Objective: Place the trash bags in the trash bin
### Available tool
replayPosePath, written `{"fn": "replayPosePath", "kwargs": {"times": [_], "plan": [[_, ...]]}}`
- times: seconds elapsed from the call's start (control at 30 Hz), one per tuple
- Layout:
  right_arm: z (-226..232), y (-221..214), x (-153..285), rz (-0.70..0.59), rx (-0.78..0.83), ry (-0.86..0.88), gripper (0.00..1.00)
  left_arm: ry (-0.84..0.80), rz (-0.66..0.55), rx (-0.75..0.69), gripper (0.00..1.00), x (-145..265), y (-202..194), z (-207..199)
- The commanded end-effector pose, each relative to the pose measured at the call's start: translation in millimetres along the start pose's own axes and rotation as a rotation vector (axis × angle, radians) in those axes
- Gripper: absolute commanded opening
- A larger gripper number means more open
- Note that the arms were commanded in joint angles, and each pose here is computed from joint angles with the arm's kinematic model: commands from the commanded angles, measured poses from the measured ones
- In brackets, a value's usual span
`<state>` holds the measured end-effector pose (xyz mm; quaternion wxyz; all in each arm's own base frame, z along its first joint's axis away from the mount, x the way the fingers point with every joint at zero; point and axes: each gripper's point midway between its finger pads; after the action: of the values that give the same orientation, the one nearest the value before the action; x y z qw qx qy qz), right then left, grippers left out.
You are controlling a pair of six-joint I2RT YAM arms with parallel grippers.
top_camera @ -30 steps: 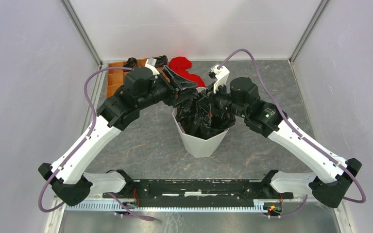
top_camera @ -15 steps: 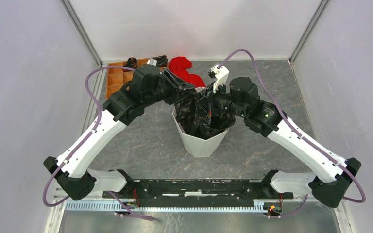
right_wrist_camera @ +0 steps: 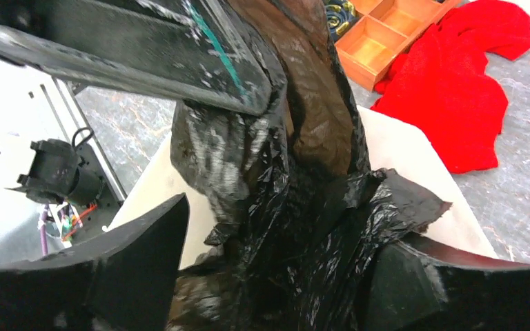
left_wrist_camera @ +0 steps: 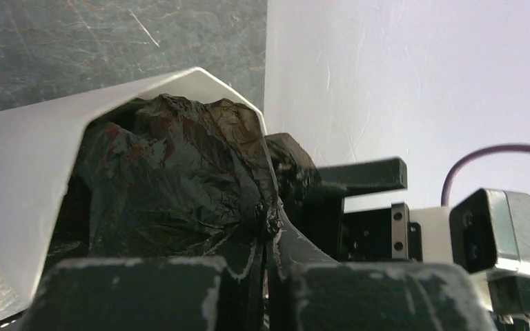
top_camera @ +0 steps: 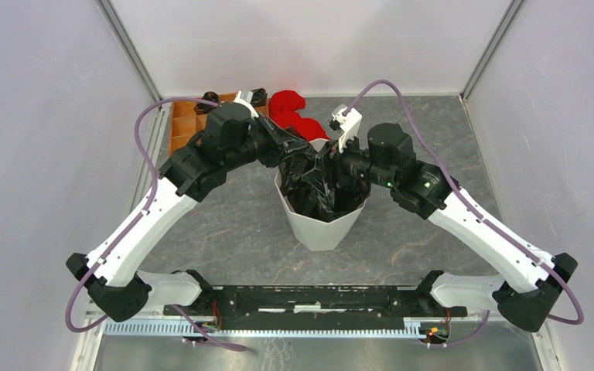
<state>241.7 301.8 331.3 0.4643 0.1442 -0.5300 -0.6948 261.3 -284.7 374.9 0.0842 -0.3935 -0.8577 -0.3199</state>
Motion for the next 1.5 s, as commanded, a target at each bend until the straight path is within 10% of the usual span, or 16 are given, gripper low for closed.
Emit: {"fn": "replayPosePath", "kwargs": {"times": [0.0, 0.53, 0.93, 1.1, 1.47], "plan": [[7, 25, 34, -0.065, 0.184, 0.016, 0.89, -0.205, 0.016, -0.214, 0.02, 34, -4, -34], [-22, 37, 90, -0.208, 0.19, -0.189, 0.98, -0.276, 0.073, -0.423, 0.02, 70, -25, -13], [-12, 44, 51, -0.266, 0.158, -0.096, 0.53, -0.265, 0.079, -0.449, 0.02, 79, -31, 1], [-50, 76, 66, -0.333, 0.053, -0.366, 0.01, -0.215, 0.094, -0.455, 0.02, 88, -38, 18], [-67, 67, 104, -0.122, 0.119, -0.541, 0.01, -0.107, 0.119, -0.448, 0.02, 142, -61, 65]]}}
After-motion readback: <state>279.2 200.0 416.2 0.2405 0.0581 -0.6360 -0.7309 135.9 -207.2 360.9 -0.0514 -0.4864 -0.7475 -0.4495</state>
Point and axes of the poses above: each gripper's point midway between its finger pads, its own x axis back along the fingers, its own z axis along the line the jaws close on, y = z × x, and after that the axes turned 12 degrees about -x, right-handed
